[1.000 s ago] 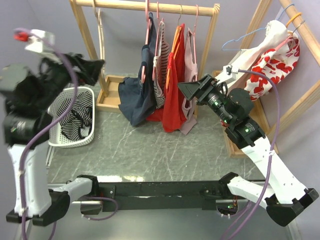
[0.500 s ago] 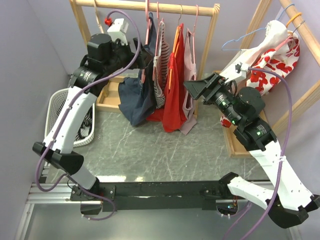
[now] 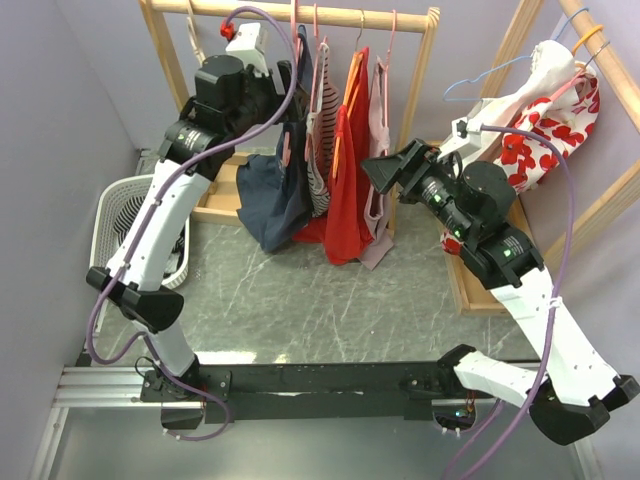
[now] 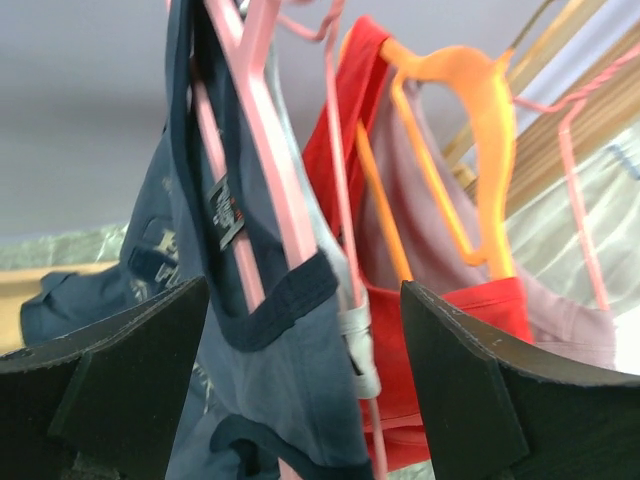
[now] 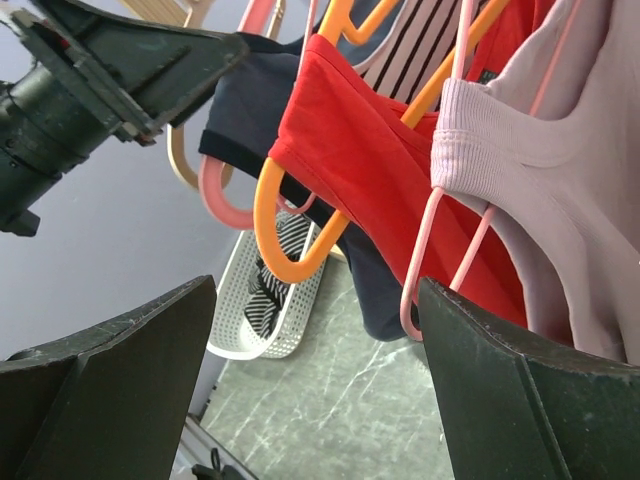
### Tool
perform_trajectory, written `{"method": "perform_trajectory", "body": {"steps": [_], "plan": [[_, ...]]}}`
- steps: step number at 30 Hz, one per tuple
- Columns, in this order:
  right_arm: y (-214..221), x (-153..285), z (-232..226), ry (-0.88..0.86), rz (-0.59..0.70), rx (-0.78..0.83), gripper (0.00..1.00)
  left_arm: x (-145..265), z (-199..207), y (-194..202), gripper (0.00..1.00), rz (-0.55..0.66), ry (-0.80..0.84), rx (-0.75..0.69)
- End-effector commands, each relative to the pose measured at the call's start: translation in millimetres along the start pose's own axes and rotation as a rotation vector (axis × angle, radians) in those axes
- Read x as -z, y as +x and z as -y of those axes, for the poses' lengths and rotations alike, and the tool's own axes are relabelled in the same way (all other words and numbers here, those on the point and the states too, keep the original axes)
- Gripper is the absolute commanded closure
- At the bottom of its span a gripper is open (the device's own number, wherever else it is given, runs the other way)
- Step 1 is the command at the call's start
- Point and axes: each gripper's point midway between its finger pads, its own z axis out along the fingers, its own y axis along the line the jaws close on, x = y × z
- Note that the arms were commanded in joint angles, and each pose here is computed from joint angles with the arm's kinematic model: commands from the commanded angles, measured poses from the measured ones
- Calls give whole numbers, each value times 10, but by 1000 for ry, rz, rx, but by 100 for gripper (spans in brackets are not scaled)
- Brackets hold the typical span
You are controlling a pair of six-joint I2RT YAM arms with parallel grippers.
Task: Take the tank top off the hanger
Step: Pick up the hanger from the clothesline.
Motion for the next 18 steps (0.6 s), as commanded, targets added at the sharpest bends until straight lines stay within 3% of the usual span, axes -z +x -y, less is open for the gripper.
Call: {"method": "perform_trajectory", "body": {"steps": [1, 5, 11, 12, 18], "plan": [[-174, 10, -79, -18, 49, 21, 11, 4, -60, 6, 19, 15, -66, -41], [-158, -25, -71, -17, 46, 19, 10, 1, -66, 44, 26, 22, -93, -60], [-152, -60, -52, -10, 44, 21, 10, -45, -103, 238, 46, -32, -149, -98], [-145, -71, -50, -9, 42, 21, 10, -37, -128, 240, 56, -28, -167, -99], [-112, -93, -41, -11, 35, 13, 10, 35, -206, 188, 83, 3, -234, -114]]}}
